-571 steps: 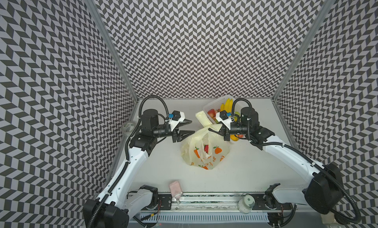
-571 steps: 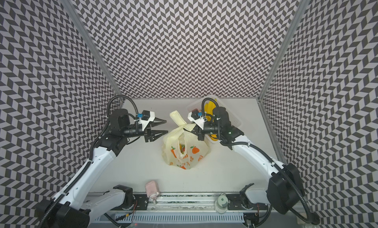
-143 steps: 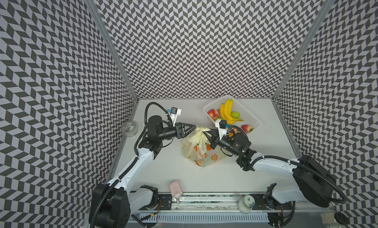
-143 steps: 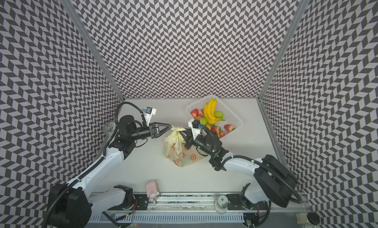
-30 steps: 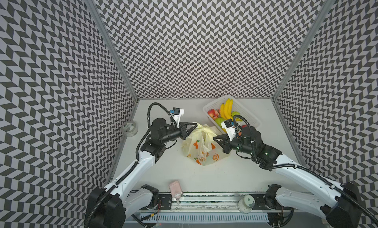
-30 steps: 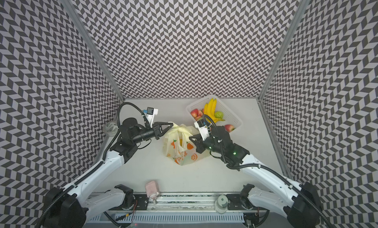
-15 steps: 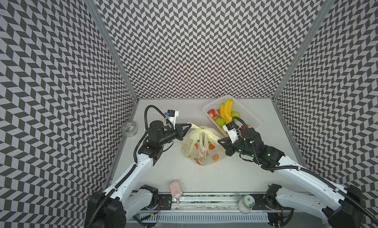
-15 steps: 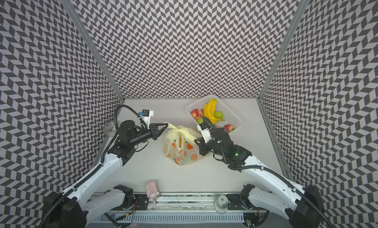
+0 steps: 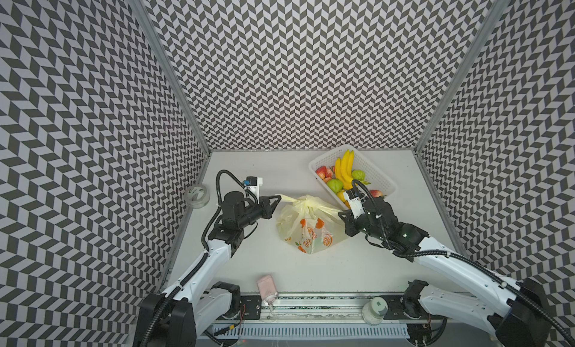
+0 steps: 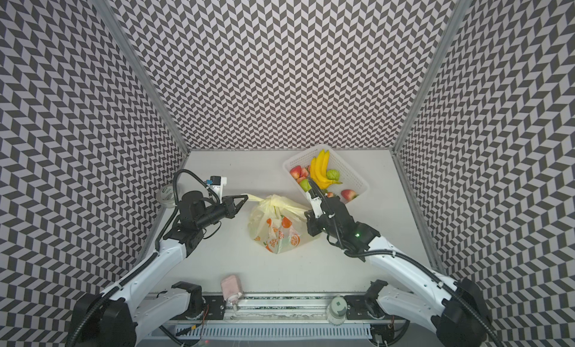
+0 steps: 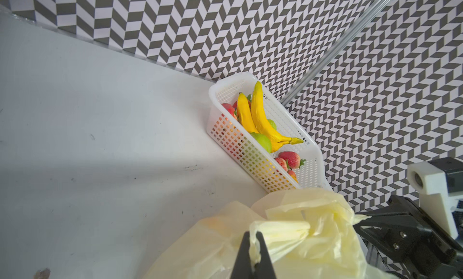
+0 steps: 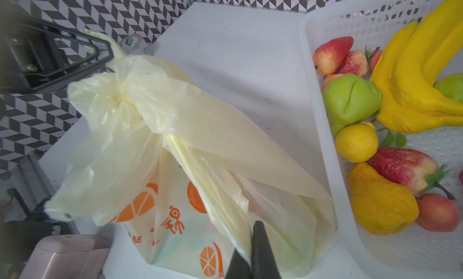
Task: Place the fake fruits into the plastic bag and tie a complex knot
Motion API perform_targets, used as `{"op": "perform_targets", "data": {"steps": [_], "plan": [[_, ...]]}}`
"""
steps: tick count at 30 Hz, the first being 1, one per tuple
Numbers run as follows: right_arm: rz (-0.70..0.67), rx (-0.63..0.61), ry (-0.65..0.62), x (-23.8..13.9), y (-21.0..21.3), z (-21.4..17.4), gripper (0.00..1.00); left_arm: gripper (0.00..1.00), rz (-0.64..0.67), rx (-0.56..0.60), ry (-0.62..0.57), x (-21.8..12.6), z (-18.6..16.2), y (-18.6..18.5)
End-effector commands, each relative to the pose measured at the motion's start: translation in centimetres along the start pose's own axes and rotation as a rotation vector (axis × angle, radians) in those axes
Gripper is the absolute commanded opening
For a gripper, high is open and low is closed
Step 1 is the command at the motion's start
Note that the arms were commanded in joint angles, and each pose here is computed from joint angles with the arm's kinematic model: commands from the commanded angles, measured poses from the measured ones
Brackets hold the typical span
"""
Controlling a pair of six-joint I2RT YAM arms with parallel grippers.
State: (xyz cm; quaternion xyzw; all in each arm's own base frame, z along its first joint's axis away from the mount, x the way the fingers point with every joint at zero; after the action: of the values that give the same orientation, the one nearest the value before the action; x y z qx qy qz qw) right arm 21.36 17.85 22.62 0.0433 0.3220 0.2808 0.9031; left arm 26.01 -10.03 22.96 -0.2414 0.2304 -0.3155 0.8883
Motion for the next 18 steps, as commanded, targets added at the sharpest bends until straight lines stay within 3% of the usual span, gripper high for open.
{"op": "perform_targets", "data": {"steps": [1,18], "plan": [[-0.152,0.04,0.025,0.3,-2.9,-1.3,0.0,0.0,0.144,-0.001,-0.118,-1.0,1.4,2.3],[-0.234,0.16,0.078,1.0,-7.8,-3.1,0.0,0.0,0.26,-0.095,-0.138,-2.8,-0.6,6.6]]}}
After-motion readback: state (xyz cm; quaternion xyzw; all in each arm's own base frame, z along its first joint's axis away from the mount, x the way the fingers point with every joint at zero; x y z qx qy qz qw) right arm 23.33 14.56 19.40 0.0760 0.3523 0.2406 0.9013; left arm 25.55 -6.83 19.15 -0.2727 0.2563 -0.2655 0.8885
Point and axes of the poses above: each gripper's point midway between its finger pads, its own x axis out along the fingers, its own y axis along the line the jaws close on, z = x × y, the point moved 8 cm from there along -x, back along the fingers, and after that the axes turned 2 degrees about x, right-handed, at the moved point
